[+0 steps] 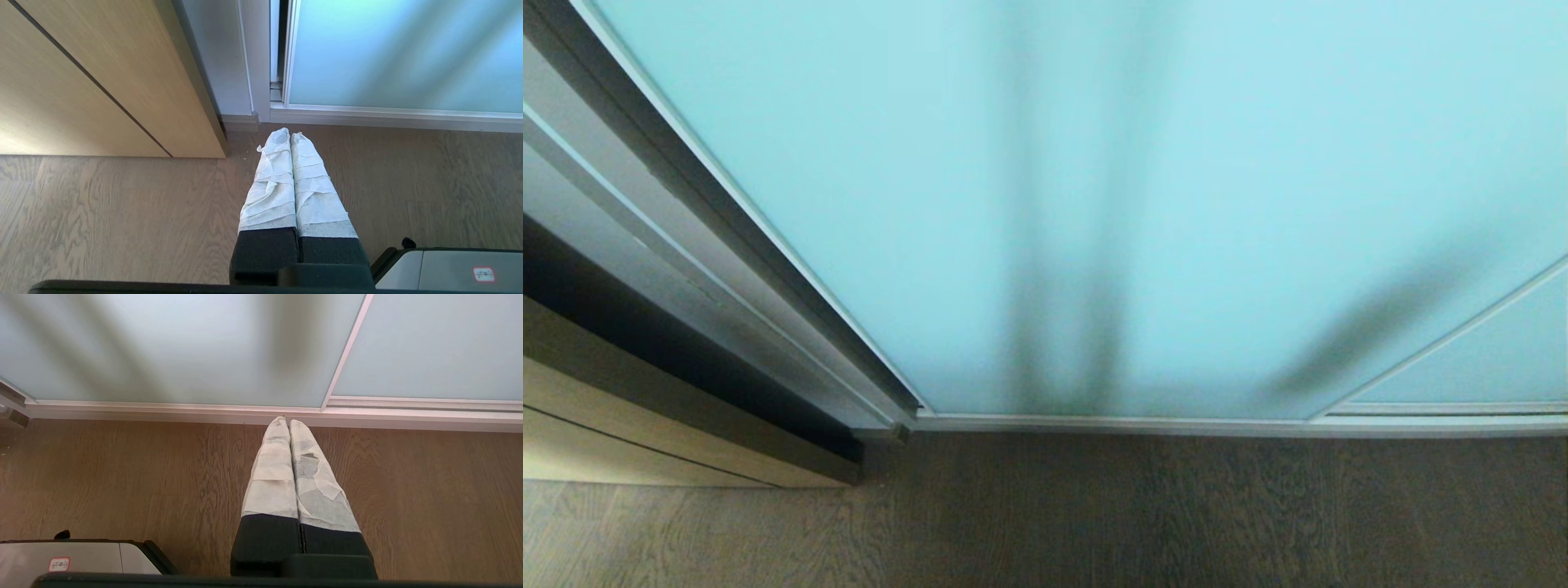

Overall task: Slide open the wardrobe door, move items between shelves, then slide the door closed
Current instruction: Open the door

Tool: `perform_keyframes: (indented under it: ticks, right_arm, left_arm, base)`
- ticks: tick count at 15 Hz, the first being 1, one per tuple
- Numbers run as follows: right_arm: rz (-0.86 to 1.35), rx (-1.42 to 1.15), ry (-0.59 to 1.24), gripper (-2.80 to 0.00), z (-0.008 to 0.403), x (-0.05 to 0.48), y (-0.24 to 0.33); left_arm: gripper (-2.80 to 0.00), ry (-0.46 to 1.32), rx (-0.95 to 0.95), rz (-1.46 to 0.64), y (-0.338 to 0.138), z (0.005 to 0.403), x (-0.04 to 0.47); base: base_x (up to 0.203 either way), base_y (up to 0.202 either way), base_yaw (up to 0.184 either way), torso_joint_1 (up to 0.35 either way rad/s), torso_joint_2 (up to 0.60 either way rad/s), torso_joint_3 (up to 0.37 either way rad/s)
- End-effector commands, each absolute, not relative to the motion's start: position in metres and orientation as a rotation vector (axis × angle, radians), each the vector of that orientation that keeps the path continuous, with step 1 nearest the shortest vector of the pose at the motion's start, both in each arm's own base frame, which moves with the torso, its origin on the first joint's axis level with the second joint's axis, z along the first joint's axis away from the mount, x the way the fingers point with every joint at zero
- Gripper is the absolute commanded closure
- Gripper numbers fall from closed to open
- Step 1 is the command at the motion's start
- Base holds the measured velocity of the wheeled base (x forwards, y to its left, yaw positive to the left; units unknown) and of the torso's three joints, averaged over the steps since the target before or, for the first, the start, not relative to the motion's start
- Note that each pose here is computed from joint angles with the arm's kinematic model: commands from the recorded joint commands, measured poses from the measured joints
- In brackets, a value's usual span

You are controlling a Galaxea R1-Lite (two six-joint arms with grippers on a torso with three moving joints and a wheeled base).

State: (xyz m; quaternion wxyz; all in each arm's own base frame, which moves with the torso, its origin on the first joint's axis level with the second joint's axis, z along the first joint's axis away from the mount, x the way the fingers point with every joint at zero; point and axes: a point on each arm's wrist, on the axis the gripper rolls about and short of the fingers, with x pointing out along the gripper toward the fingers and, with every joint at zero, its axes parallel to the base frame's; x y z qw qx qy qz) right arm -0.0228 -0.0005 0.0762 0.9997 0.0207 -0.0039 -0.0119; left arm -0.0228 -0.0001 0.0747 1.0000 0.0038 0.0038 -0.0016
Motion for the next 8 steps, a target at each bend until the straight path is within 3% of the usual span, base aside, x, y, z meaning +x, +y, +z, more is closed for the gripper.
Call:
perform_keyframes:
  ticks: [1, 8]
  right_arm:
    - [-0.024, 0.042, -0.008, 0.0, 0.0762, -0.0228, -0.0006]
    - [-0.024, 0.041, -0.007, 0.0, 0.0759, -0.0227, -0.0006]
  left_arm:
    - [0.0, 0.009, 0.008, -0.003, -0.0001, 0.0743, -0.0227]
    - [0.0, 0.011, 0.011, -0.002, 0.0, 0.0741, -0.0227]
  base:
    - [0.0, 0.0, 0.0, 0.0, 0.0, 0.0]
    - [0.0, 0.0, 0.0, 0.0, 0.0, 0.0]
